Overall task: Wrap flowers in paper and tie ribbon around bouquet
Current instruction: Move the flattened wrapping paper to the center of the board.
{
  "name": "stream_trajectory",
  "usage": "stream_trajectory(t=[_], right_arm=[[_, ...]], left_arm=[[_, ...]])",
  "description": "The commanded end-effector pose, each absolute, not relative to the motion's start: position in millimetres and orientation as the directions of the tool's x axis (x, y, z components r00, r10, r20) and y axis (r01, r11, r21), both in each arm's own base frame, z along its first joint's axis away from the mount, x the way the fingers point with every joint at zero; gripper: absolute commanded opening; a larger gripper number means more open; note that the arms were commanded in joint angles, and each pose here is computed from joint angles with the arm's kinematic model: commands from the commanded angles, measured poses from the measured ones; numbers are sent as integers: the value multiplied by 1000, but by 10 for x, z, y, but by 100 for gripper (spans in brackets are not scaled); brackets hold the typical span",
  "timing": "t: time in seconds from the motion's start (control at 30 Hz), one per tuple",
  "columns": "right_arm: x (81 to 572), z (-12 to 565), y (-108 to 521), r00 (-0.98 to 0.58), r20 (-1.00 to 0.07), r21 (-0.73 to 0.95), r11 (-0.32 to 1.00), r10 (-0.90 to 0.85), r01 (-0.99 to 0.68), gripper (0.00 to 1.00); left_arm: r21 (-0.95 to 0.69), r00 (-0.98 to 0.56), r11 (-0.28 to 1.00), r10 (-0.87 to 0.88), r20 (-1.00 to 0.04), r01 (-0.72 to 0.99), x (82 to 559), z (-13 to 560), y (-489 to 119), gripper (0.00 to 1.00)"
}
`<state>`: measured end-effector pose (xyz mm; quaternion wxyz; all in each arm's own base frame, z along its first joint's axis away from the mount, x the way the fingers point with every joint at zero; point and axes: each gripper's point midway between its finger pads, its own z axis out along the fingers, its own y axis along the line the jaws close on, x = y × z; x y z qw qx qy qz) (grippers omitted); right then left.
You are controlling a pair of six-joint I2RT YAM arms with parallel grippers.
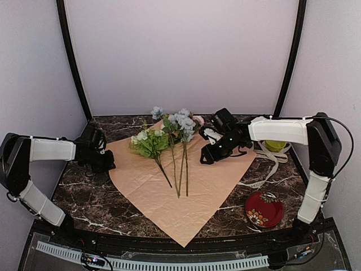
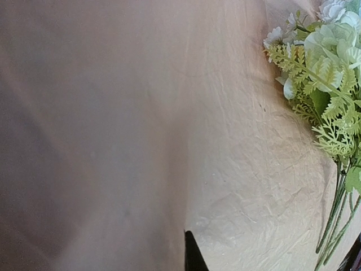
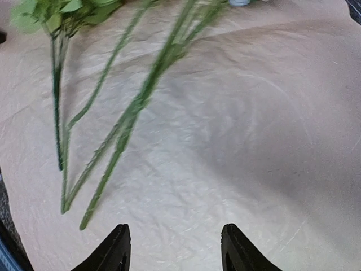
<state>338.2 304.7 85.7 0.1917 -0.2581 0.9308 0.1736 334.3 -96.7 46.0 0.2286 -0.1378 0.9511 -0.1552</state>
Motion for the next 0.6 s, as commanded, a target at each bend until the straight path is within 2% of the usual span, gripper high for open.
stream_trajectory(t=[0.0, 0.03, 0.07, 0.1, 0.2, 0.3, 0.37, 0.43, 0.57], right_arm=[[2614, 959, 3348, -647, -429, 147, 658, -630, -739, 63], [2439, 925, 3389, -623, -410, 139, 630, -666, -764, 74], [2238, 882, 3433, -591, -388, 129, 594, -707, -794, 91], [2070, 856, 3477, -557, -378, 114, 560, -739, -821, 99], [1635, 782, 3609, -450, -354, 62, 459, -820, -886, 100], [1235, 638, 3756, -332, -312, 55, 332, -890, -942, 100], [1020, 510, 3801, -264, -270, 64, 256, -926, -965, 100], [895, 371, 3789, -216, -212, 57, 209, -953, -976, 100], [829, 169, 3715, -164, -131, 1, 165, -978, -986, 98]], left_arm=[[-317, -854, 926, -327, -405, -204, 3279, 483, -874, 0], [-314, -855, 927, -326, -403, -205, 3277, 477, -870, 0], [-314, -857, 926, -327, -398, -208, 3269, 469, -869, 0], [-315, -859, 926, -327, -395, -207, 3266, 462, -874, 1], [-316, -860, 925, -330, -390, -212, 3255, 457, -876, 20], [-311, -849, 924, -342, -403, -225, 3273, 523, -844, 48], [-307, -834, 922, -355, -423, -237, 3291, 603, -810, 62], [-306, -817, 921, -363, -448, -242, 3309, 713, -780, 70], [-298, -784, 926, -358, -507, -230, 3308, 962, -719, 73]])
